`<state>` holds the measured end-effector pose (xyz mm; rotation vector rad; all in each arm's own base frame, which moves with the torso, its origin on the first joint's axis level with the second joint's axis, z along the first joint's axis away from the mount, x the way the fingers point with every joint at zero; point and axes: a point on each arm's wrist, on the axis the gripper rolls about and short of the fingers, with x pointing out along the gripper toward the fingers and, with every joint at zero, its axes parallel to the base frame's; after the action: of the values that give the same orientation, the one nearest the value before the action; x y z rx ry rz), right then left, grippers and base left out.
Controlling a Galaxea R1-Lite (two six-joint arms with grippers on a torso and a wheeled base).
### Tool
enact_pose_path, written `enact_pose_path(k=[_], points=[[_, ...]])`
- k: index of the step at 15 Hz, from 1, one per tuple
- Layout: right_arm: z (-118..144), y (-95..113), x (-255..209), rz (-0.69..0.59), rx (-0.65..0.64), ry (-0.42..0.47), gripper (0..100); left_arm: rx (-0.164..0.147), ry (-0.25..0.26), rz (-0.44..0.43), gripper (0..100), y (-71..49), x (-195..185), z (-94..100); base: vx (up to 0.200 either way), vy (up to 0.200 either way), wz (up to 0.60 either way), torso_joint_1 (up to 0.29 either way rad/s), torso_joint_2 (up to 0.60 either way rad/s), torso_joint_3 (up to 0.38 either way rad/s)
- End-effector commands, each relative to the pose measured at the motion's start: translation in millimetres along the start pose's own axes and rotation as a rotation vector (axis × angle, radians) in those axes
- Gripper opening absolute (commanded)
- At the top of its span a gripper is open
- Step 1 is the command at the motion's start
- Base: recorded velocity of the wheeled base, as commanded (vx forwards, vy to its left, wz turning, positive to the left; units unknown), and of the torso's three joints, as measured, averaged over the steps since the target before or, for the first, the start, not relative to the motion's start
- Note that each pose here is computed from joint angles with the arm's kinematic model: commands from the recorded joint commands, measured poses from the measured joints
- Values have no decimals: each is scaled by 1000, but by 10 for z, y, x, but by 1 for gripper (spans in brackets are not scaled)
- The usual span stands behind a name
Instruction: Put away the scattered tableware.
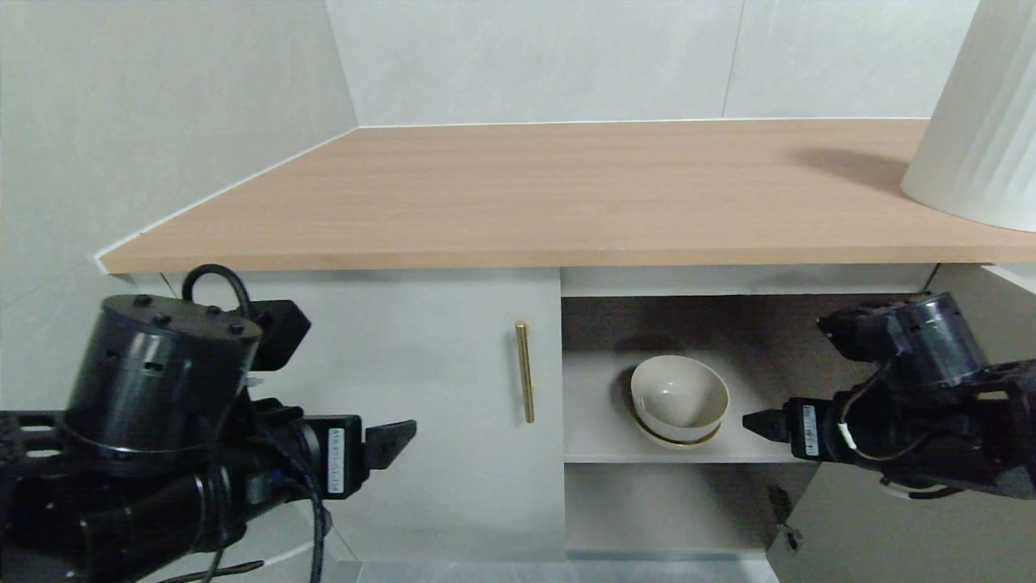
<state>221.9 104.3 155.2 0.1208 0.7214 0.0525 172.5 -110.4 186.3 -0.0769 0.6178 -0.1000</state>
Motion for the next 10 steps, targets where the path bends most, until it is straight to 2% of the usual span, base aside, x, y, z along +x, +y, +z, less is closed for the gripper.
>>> enact_pose_path(k=[1,4,8,10], points=[[-93,-59,-487,76,-17,-81,100,-26,-28,23,100,194,-152,-71,0,0,0,0,0,0],[-182,-75,-517,75,-38,-39,100,-17,-16,32,100,204,-128,-94,0,0,0,0,0,0],[-199,-79,-525,76,-40,-36,100,-11,-6,32,100,172,-72,-85,0,0,0,0,0,0],[-209,-79,-511,75,-43,-29,100,-7,-3,31,100,152,-52,-78,-200,0,0,5,2,5]])
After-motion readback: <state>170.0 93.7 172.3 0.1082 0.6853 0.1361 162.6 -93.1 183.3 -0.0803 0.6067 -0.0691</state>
